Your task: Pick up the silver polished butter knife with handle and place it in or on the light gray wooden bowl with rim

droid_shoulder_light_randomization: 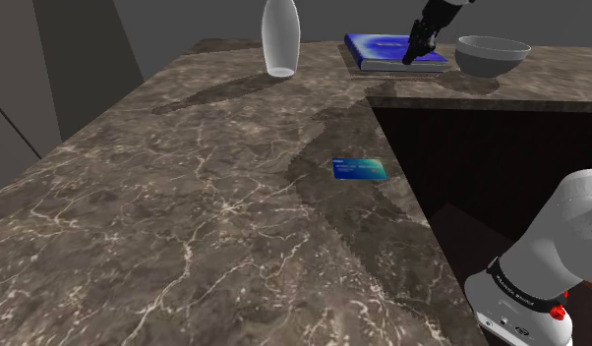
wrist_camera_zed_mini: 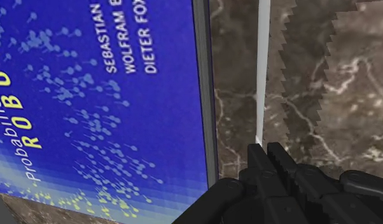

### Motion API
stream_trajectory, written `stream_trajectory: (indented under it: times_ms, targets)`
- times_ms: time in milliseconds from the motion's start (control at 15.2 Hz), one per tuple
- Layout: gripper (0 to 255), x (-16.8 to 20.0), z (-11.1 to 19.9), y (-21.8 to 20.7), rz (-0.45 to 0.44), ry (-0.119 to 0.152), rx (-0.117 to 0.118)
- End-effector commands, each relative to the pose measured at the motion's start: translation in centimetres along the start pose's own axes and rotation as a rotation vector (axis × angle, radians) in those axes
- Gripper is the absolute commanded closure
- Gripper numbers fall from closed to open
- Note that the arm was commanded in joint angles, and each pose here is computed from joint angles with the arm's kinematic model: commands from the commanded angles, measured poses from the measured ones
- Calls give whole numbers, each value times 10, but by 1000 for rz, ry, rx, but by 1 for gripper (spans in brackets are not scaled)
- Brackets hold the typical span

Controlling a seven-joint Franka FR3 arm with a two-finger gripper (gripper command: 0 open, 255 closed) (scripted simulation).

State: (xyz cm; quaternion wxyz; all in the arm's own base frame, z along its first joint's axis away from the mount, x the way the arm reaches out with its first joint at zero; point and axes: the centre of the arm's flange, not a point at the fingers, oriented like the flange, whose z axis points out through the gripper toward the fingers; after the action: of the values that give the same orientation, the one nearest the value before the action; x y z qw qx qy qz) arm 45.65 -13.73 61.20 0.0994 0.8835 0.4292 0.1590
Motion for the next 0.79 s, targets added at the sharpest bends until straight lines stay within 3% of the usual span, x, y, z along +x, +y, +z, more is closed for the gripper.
stream_trajectory:
  times_ms: [0,726]
  targets:
    - [255,1,-10,3,0,0,0]
    - [255,13,-64,21,0,0,0]
